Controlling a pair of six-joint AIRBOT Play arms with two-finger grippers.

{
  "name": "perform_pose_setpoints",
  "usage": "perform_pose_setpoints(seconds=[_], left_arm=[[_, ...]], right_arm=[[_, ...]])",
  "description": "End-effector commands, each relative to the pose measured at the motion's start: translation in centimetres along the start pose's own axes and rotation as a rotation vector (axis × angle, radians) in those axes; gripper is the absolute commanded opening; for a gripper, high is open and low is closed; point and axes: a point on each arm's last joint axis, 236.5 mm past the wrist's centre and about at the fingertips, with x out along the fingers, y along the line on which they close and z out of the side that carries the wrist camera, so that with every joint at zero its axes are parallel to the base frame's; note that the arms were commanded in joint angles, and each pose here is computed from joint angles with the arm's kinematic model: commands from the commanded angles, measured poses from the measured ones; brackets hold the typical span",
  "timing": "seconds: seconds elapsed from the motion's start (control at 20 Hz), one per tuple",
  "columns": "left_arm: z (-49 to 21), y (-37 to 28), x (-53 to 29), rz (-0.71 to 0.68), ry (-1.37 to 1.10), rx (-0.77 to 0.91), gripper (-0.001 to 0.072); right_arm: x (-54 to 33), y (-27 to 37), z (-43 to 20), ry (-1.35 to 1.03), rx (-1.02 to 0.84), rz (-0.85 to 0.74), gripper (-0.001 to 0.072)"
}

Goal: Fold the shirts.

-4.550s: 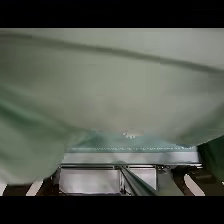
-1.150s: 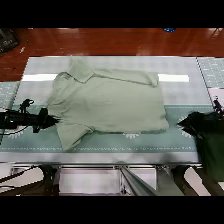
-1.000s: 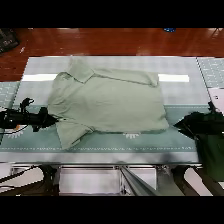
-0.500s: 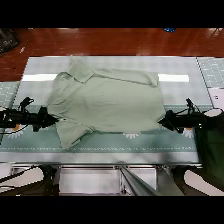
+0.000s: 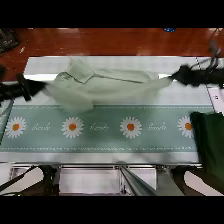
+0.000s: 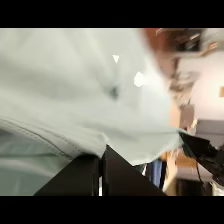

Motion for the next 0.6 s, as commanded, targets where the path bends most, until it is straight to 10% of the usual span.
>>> perform_pose_setpoints(seconds=[0.0, 0.2, 0.55], left_arm=[[6.0, -16.6, -5.5, -0.173, -0.304, 0.367, 0.0016], [5.4, -29.0, -13.1, 0.04, -0.579, 0.854, 0.0016], [-4.6, -36.5, -21.6, 0.326, -0.808, 1.184, 0.0016]], right_arm=[[-11.5, 9.0, 8.6, -0.273, -0.279, -0.041, 0.0019], [-23.3, 15.5, 9.3, -0.525, -0.467, -0.131, 0.0019], [-33.5, 19.0, 0.6, -0.646, -0.567, -0.245, 0.0019]])
